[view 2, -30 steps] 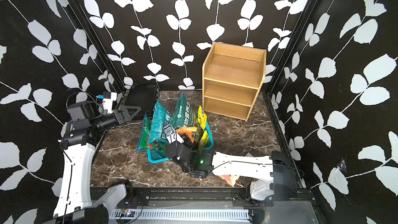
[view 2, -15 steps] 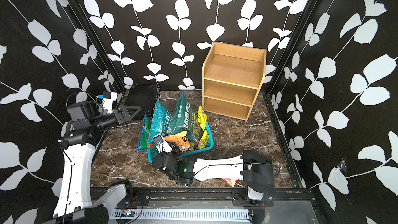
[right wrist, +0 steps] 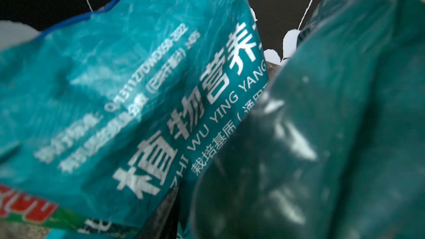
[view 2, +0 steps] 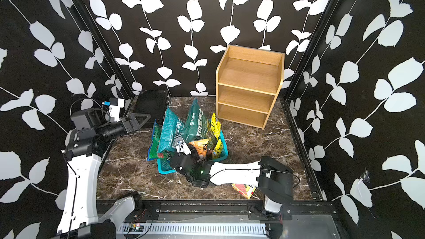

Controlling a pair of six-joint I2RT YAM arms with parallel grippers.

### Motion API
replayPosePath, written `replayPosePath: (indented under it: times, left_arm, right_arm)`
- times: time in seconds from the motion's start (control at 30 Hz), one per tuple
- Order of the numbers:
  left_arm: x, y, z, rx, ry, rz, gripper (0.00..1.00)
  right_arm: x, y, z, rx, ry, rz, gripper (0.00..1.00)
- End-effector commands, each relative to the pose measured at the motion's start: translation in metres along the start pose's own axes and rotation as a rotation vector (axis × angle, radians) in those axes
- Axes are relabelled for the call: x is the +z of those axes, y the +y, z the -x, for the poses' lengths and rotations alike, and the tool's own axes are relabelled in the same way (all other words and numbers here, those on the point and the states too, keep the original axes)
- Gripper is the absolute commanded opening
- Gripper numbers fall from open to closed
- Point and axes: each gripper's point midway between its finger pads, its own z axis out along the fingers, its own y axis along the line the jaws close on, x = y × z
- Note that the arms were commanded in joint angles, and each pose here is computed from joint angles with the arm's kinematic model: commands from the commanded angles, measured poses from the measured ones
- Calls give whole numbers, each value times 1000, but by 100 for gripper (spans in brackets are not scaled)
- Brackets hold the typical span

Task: Take down the fertilizer bag from the shelf
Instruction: Place the fertilizer bag in the storage box, then reset both arms

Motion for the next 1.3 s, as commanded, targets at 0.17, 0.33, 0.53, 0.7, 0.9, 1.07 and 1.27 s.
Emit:
replayPosePath:
  times: [0.17, 0.33, 0.53, 0.7, 0.9, 1.07, 1.27]
  left_arm:
    - [-40, -5, 11, 246, -221, 238, 99]
    - [-73, 24, 9, 302, -411, 486, 99]
    - [-106, 62, -13, 302, -698, 648, 99]
    - [-115, 91, -23, 235, -863, 682, 99]
    - [-92, 137, -31, 334, -723, 796, 99]
    - [-121, 176, -47, 216, -834, 938, 99]
    - [-111, 224, -68, 125, -843, 968, 99]
  right_arm:
    - [-97, -51, 102, -68, -174, -134, 99]
    - [-133, -126, 127, -143, -218, -343, 99]
    - [-161, -244, 96, -99, -224, -609, 99]
    - [-195, -353, 40, 116, -331, -835, 100]
    - [-189, -434, -67, 238, -318, -1060, 100]
    - [-114, -475, -133, 233, 61, -1078, 100]
    - [-70, -474, -137, 223, 42, -969, 100]
